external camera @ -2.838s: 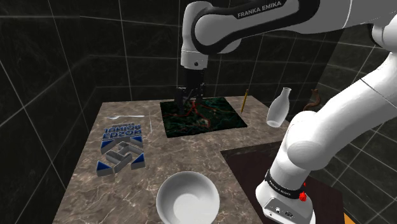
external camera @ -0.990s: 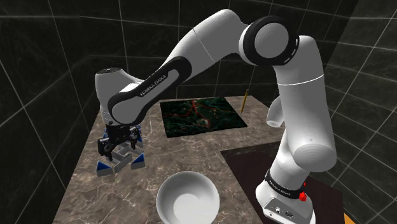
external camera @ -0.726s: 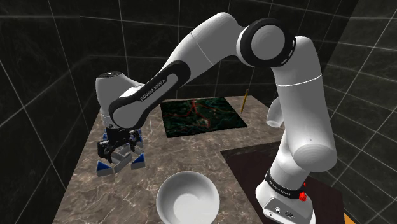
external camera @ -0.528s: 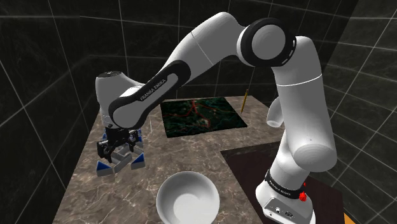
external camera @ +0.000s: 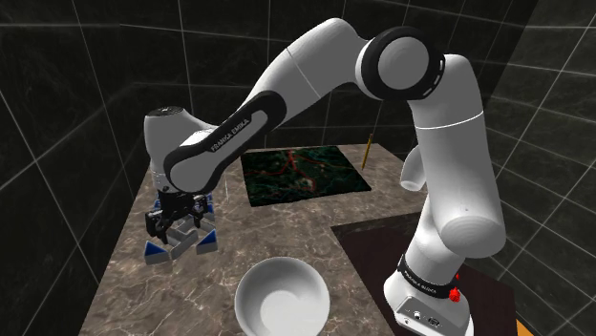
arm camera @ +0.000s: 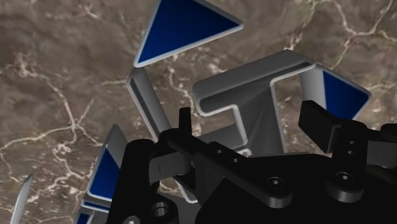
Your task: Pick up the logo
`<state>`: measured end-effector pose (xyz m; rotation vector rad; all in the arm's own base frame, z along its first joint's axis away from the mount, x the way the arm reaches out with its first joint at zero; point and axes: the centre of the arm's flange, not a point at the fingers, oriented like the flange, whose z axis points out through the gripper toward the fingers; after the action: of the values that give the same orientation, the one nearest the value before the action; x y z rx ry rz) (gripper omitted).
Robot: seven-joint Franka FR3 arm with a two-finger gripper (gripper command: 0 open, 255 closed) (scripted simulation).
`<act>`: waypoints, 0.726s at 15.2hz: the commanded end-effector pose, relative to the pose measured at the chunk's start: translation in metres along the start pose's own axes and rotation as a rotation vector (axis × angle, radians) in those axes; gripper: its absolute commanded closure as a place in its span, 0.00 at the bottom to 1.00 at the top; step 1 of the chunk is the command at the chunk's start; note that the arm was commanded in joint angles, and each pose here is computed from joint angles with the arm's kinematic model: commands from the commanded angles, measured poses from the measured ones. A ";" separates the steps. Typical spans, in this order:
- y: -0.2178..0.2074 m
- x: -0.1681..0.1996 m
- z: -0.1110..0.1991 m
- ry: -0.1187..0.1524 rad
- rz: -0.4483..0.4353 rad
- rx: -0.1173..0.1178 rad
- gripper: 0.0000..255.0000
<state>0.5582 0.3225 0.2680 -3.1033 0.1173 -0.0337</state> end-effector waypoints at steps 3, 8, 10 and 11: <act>0.003 0.000 -0.001 -0.025 0.004 -0.017 1.00; 0.002 0.000 -0.027 -0.025 0.004 -0.017 1.00; 0.002 0.001 -0.038 -0.025 0.004 -0.017 1.00; 0.002 0.001 -0.043 -0.025 0.004 -0.017 1.00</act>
<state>0.5578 0.3186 0.3048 -3.1192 0.1238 0.0072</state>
